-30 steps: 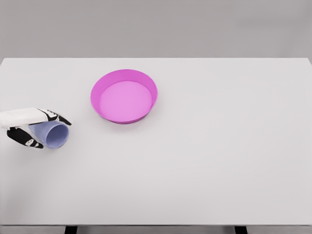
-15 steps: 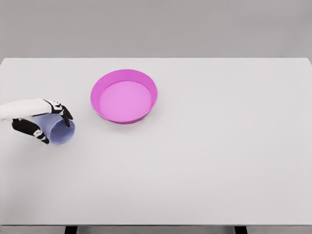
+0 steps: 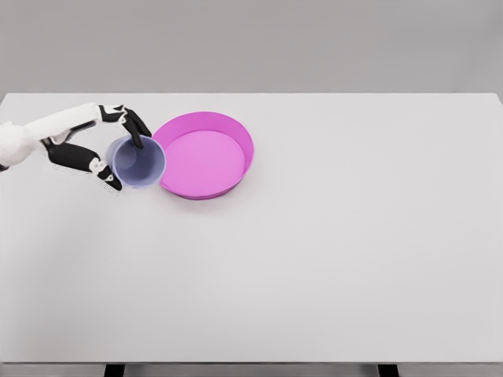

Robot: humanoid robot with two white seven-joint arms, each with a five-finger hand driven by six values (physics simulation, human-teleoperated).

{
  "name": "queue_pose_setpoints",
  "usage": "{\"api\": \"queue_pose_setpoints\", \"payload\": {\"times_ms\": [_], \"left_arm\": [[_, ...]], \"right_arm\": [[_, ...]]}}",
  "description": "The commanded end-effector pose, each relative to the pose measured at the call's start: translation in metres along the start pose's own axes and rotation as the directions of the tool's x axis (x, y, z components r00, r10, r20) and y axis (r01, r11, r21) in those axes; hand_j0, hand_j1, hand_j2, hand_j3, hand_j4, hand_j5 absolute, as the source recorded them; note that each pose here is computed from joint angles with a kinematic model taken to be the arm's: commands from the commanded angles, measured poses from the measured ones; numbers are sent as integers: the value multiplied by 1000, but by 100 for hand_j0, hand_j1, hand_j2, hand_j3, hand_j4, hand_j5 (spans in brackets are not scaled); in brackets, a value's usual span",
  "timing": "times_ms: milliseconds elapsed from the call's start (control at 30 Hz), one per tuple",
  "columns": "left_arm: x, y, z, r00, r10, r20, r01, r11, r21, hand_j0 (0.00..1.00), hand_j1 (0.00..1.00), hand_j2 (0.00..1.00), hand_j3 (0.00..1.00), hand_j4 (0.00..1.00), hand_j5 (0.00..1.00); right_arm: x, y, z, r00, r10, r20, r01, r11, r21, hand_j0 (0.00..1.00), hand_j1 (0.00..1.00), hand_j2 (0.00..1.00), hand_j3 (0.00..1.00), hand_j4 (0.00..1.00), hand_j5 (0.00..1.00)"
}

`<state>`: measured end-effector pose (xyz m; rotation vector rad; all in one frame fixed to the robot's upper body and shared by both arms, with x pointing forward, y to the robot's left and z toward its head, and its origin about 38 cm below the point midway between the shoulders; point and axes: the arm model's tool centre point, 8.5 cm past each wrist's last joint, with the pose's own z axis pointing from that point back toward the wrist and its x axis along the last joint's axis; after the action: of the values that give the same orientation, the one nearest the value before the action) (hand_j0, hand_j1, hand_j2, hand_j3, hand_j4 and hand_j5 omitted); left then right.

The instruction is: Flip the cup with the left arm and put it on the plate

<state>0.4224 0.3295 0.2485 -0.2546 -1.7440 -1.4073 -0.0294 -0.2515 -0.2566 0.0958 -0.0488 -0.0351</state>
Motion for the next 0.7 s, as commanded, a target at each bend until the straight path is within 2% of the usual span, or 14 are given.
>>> {"api": "queue_pose_setpoints", "payload": {"times_ms": [0, 67, 167, 233, 333, 367, 433, 500, 567, 667], "left_arm": [[-6, -3, -13, 993, 114, -19, -113, 993, 30, 43, 43, 43, 43, 43, 43], [-8, -3, -22, 986, 167, -21, -166, 985, 44, 43, 43, 43, 43, 43, 43], [-5, 8, -25, 974, 224, -12, -223, 972, 74, 43, 43, 43, 43, 43, 43], [-9, 10, -27, 955, 295, -43, -290, 953, 88, 43, 43, 43, 43, 43, 43], [-8, 12, -50, 928, 367, -58, -361, 928, 86, 42, 42, 42, 42, 42, 42], [-8, 12, -56, 919, 392, -48, -387, 918, 86, 41, 41, 41, 41, 41, 41], [-5, 17, -71, 918, 396, -14, -393, 915, 90, 39, 39, 39, 39, 39, 39], [-6, 16, -85, 906, 423, 19, -423, 901, 94, 38, 38, 38, 38, 38, 38], [-14, 9, -102, 887, 461, 40, -463, 881, 100, 38, 38, 38, 38, 38, 38], [-12, 1, -123, 865, 494, 87, -501, 861, 87, 36, 36, 36, 36, 36, 36]], "right_arm": [[0, 0, 0, 1000, 0, -2, 0, 1000, 0, 100, 100, 100, 100, 100, 100], [0, 0, 0, 1000, 0, 0, 0, 1000, 0, 100, 100, 100, 100, 100, 100], [0, 0, 0, 1000, 0, 0, 0, 1000, 0, 100, 100, 100, 100, 100, 100], [0, 0, 0, 1000, 0, -2, 0, 1000, 0, 100, 100, 100, 100, 100, 100], [0, 0, 0, 1000, 0, 0, 0, 1000, 0, 100, 100, 100, 100, 100, 100], [0, 0, 0, 1000, 0, 1, 0, 1000, 0, 100, 100, 100, 100, 100, 100], [0, 0, 0, 1000, 0, 1, 0, 1000, 0, 100, 100, 100, 100, 100, 100], [0, 0, 0, 1000, 0, 0, 0, 1000, 0, 100, 100, 100, 100, 100, 100], [0, 0, 0, 1000, 0, 1, 0, 1000, 0, 100, 100, 100, 100, 100, 100], [0, 0, 0, 1000, 0, 0, 0, 1000, 0, 100, 100, 100, 100, 100, 100]]}}
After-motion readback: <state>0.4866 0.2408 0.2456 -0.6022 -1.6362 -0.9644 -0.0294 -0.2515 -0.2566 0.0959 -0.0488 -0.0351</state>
